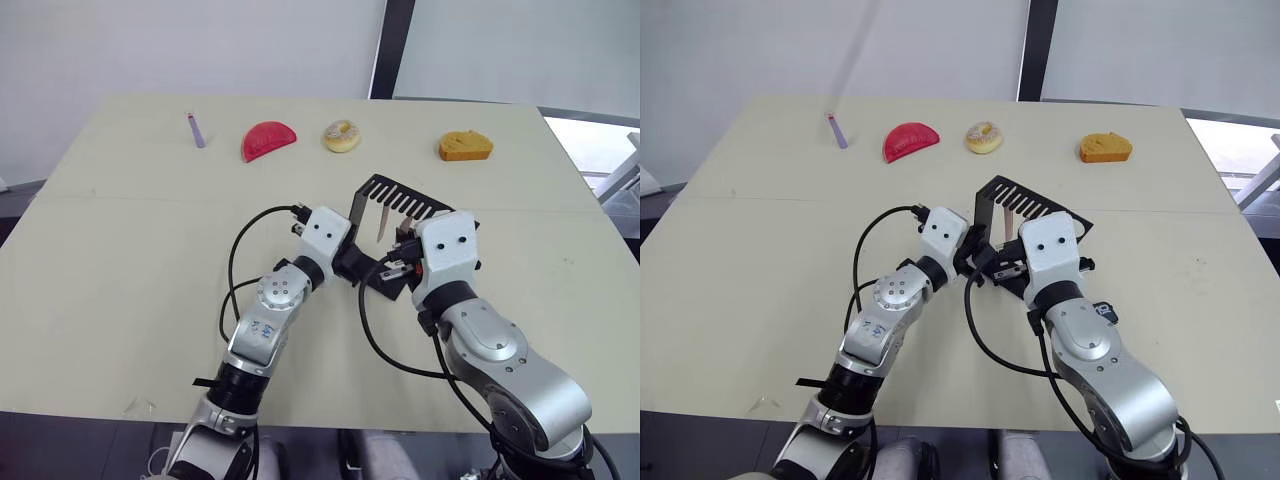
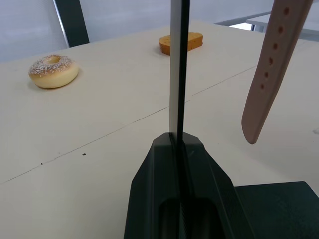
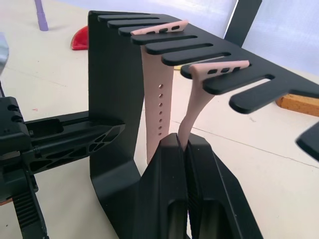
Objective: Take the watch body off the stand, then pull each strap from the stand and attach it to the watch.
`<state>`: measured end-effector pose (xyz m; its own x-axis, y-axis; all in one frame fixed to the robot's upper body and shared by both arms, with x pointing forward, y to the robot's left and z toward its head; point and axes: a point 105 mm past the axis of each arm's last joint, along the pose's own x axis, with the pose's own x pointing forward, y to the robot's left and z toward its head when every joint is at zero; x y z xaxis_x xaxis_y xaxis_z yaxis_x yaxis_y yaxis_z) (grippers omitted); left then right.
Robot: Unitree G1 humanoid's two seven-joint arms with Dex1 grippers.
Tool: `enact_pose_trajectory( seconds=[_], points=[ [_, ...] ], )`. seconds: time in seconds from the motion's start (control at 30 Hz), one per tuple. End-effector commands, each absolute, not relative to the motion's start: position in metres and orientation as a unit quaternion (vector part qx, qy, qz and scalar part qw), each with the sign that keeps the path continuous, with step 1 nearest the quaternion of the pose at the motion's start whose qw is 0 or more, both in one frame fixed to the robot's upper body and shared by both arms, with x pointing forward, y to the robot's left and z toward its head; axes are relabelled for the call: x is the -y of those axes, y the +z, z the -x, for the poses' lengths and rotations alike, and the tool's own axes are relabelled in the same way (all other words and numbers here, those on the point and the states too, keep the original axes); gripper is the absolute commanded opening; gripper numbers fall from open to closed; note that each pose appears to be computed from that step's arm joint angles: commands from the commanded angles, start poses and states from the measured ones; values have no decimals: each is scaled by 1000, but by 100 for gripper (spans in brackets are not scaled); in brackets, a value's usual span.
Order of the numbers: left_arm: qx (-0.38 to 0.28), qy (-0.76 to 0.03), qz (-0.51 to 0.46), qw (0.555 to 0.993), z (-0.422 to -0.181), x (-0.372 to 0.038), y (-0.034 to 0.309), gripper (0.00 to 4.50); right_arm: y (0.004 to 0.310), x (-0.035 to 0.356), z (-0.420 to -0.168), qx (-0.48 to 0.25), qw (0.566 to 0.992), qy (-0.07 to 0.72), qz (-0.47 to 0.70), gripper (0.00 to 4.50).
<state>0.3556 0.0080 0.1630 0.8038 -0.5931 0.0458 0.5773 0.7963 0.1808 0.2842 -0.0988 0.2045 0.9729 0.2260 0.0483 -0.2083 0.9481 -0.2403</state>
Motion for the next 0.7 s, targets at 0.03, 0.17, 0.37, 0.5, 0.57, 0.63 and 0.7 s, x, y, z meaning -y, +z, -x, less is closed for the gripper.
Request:
enact_pose_trajectory(
  seconds=[0.03, 0.17, 0.37, 0.5, 0.57, 0.63, 0.7],
  points=[
    [73, -314, -77, 943, -353, -2, 176, 0, 228, 99, -276, 96, 980, 108, 134, 3],
    [73, -313, -78, 944, -351, -4, 173, 0, 227, 98, -271, 98, 979, 110, 143, 3],
    [73, -310, -79, 945, -350, -6, 172, 0, 227, 97, -264, 101, 974, 123, 162, 3],
    [74, -308, -78, 945, -351, -5, 172, 0, 226, 99, -261, 102, 972, 138, 159, 3],
    [75, -308, -78, 945, -351, -3, 172, 0, 225, 101, -259, 103, 970, 149, 161, 3],
    [75, -309, -77, 945, -352, -3, 173, 0, 223, 106, -256, 103, 967, 161, 166, 3],
    [75, -310, -78, 945, -355, -2, 175, 0, 223, 110, -255, 100, 963, 179, 172, 3]
  ],
)
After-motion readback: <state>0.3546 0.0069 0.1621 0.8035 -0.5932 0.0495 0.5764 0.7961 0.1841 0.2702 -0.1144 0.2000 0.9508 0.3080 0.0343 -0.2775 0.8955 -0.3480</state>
